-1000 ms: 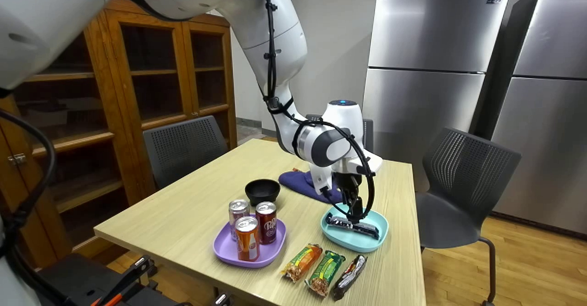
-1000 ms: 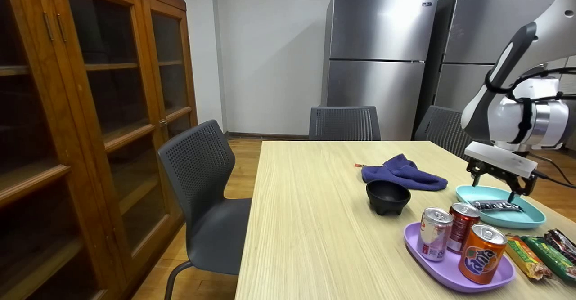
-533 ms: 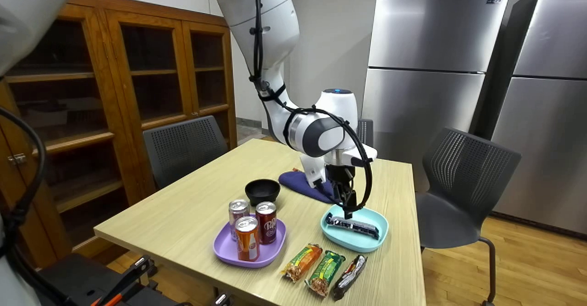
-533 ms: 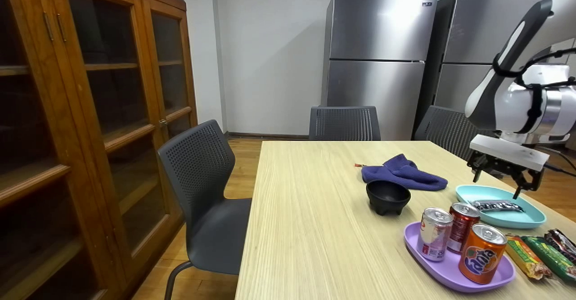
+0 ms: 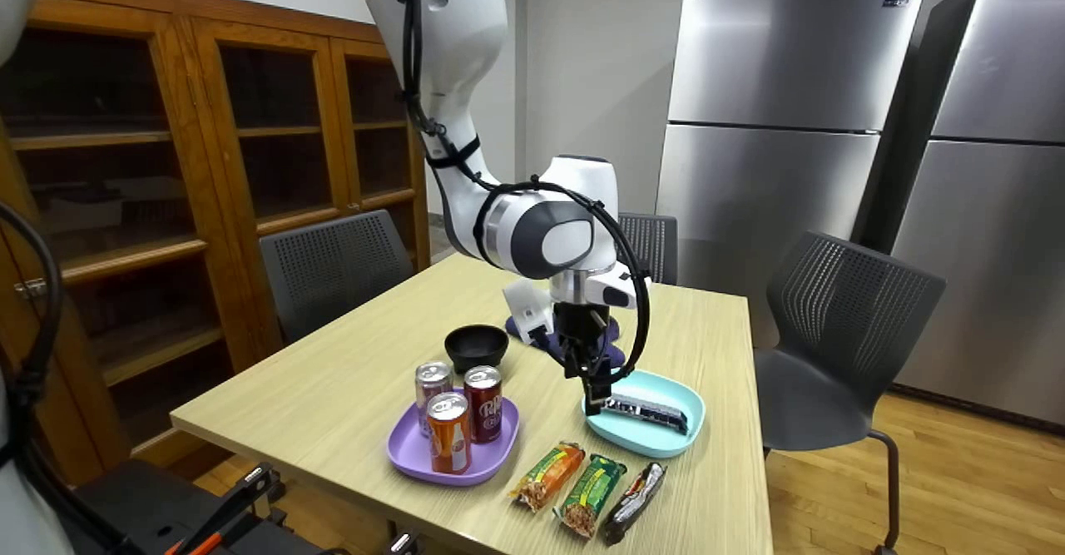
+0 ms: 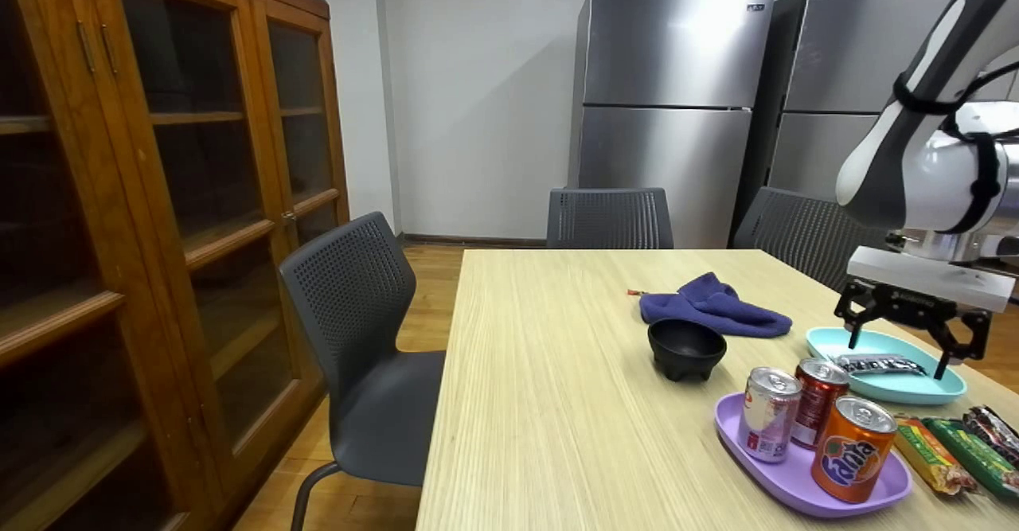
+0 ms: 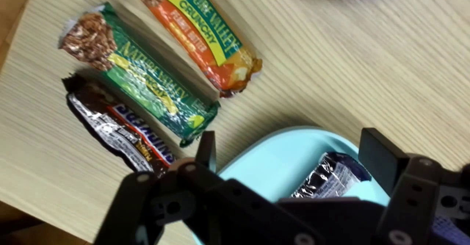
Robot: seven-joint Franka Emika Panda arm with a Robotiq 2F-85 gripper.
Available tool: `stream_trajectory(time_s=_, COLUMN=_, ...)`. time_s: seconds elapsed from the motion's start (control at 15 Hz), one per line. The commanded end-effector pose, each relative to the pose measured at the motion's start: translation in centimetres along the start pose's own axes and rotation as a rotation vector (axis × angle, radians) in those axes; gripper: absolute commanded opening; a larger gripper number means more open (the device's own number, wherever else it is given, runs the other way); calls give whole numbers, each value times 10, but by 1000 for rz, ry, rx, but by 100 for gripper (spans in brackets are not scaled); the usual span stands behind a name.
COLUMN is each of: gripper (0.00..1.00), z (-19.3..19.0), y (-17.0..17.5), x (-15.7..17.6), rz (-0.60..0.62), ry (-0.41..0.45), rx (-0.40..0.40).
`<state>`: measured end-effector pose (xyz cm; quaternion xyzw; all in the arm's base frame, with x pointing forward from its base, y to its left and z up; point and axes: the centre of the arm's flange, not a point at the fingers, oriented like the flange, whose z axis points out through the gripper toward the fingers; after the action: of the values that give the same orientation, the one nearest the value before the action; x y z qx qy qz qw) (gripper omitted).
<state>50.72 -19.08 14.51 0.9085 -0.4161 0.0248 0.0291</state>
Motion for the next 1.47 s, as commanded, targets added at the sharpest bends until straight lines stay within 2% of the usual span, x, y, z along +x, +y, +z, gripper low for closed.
stream_trajectory(time_s=0.0, gripper=100, z=-20, y=13, x=-30, rz=-43, ry=-34, rx=-48)
stream_trajectory(time_s=0.27, gripper=100, z=-14, y=22, x=-39, rz=-81, ry=-57, rx=-93)
stream_trajectory(time_s=0.4, gripper=100, z=-14, y=21, x=-42, rz=-64, ry=-70, rx=-86)
stream_trajectory(time_s=0.47, gripper=100, z=3, y=21, x=-32, rz=-79, ry=-50, rx=-82)
stream_trajectory(time_s=0.8, gripper=100, z=2, y=20, x=-33, rz=-79, ry=-57, rx=-84)
stream_trajectory(time_s=1.13, gripper=100, z=4, y=18, x=-47, rz=-204, ry=-17, rx=-39)
stream_trajectory(time_s=1.4, gripper=100, z=10, y=24, x=-55, rz=-258, ry=5, rx=-46)
